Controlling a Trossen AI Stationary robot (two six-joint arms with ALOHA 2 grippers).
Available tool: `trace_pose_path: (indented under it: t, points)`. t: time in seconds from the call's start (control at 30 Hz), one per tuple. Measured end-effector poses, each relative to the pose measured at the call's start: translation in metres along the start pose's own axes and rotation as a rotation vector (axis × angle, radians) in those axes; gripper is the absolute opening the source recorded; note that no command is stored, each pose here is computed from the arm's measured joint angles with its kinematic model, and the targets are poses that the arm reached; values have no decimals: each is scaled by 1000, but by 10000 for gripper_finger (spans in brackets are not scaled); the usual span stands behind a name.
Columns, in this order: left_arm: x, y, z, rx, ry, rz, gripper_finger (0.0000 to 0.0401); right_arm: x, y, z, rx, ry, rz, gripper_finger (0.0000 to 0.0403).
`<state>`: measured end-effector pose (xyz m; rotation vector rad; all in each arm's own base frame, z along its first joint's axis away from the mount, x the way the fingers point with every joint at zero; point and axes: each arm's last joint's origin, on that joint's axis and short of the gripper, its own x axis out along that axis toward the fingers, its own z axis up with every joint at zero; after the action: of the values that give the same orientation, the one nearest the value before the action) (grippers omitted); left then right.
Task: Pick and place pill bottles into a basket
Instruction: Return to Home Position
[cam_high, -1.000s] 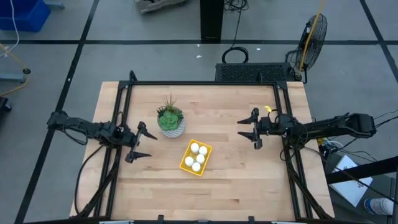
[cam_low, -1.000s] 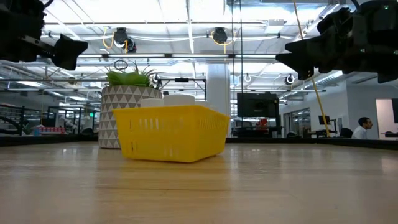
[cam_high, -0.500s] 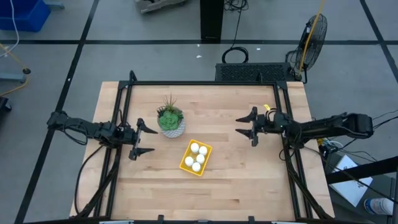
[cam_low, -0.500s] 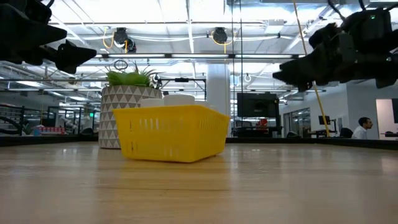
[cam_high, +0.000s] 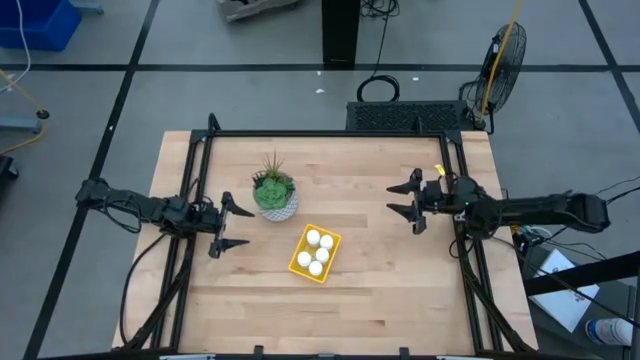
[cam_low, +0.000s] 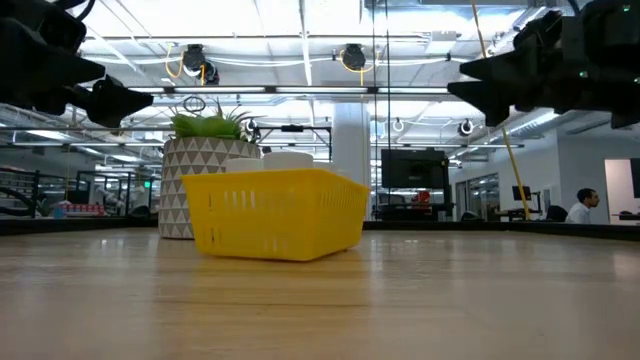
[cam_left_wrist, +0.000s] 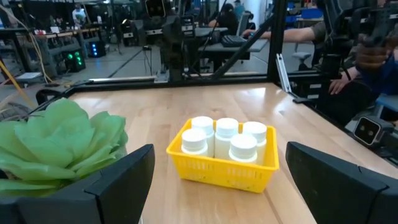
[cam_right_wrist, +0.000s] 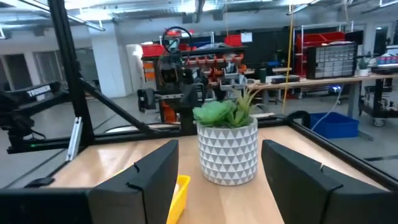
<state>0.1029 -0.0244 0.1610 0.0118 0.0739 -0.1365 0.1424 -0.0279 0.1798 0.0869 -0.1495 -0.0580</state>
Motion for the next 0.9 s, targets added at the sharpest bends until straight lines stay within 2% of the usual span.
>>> trace_pose_path:
  t: [0.33,0.67,0.9]
  points:
    - [0,0,0,-2,2,0,365,-25,3,6,10,40,-49,221]
    - [0,0,0,-2,2,0,365,-36,3,-1,-27,117,-100,221]
    - [0,0,0,-2,2,0,365,-41,3,2,-65,92,-128,221]
